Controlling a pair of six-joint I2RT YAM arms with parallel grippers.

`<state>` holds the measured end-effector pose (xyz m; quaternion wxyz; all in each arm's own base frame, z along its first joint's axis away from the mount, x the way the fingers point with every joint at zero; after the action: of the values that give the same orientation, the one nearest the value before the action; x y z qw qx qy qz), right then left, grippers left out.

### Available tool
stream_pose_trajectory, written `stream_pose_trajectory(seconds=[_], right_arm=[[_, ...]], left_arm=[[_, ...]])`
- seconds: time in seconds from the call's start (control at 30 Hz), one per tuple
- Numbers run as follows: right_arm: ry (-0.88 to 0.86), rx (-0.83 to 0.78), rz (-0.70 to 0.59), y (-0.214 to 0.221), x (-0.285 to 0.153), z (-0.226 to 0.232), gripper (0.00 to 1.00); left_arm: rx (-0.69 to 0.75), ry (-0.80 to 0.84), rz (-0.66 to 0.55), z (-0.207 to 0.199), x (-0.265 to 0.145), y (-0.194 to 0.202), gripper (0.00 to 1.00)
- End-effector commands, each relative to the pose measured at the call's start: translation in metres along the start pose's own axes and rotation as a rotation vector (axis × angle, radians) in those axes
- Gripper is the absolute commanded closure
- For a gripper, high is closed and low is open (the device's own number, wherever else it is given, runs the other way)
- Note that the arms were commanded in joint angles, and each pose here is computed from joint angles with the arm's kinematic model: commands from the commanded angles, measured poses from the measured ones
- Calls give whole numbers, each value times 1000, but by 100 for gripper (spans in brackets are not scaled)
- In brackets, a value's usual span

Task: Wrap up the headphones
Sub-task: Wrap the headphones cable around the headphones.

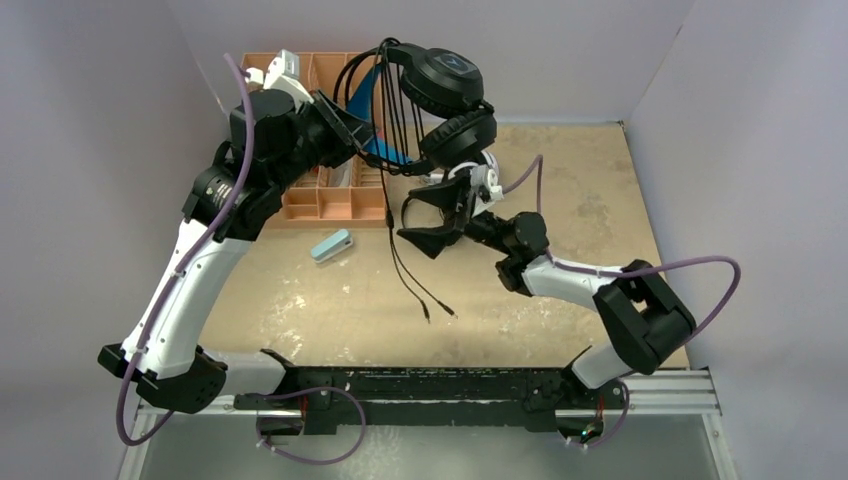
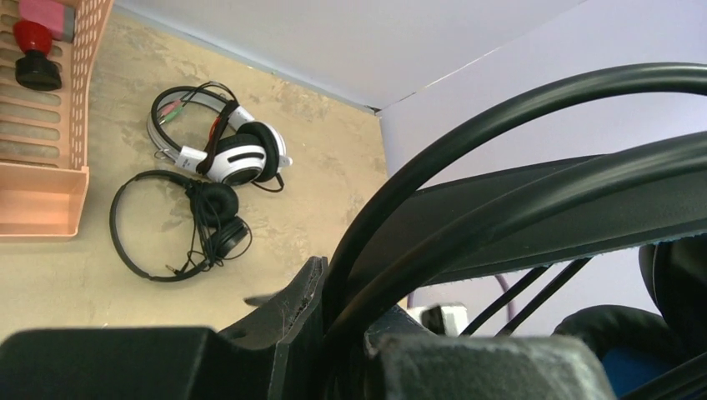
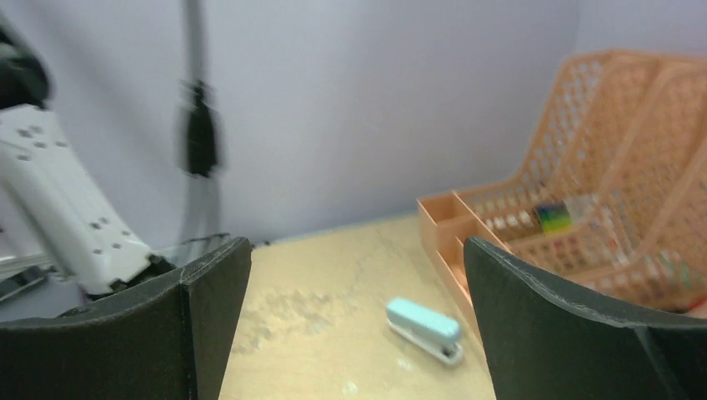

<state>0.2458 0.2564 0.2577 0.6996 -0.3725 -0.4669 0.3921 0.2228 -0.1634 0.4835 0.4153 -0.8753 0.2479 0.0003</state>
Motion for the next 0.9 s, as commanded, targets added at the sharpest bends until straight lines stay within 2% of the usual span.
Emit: stream_pose_trajectory(seconds=[0.0,0.1,0.27,0.53,0.87], right_arm=[[-199,-4,-35,-12,20,35,1],[-177,-17,-57,-7,28,26,1],[-260,23,-109,-1,51,22,1],[-218,39,-138,20,79,-2,6],[-315,94,-145,49,86,14,11]], left_arm=[[-23,103,-99,-17,-15,-21,100],[-23,115,-101,-19,-20,-23,100],[-18,120,-117,-21,-28,-26,100],[-3,125,-124,-24,-31,-30,100],[7,120,-140,-27,-36,-36,100]])
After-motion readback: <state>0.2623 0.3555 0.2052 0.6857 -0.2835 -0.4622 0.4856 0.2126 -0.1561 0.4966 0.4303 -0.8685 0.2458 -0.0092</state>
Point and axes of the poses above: each gripper's point midway between its finger pads, its own x axis out along the fingers, its own z axis along the line the jaws close on, y = z × x, the point moved 10 cm from there along -x, back along the fingers, and after that the axes turned 8 degrees about x, right-handed, at the moved point
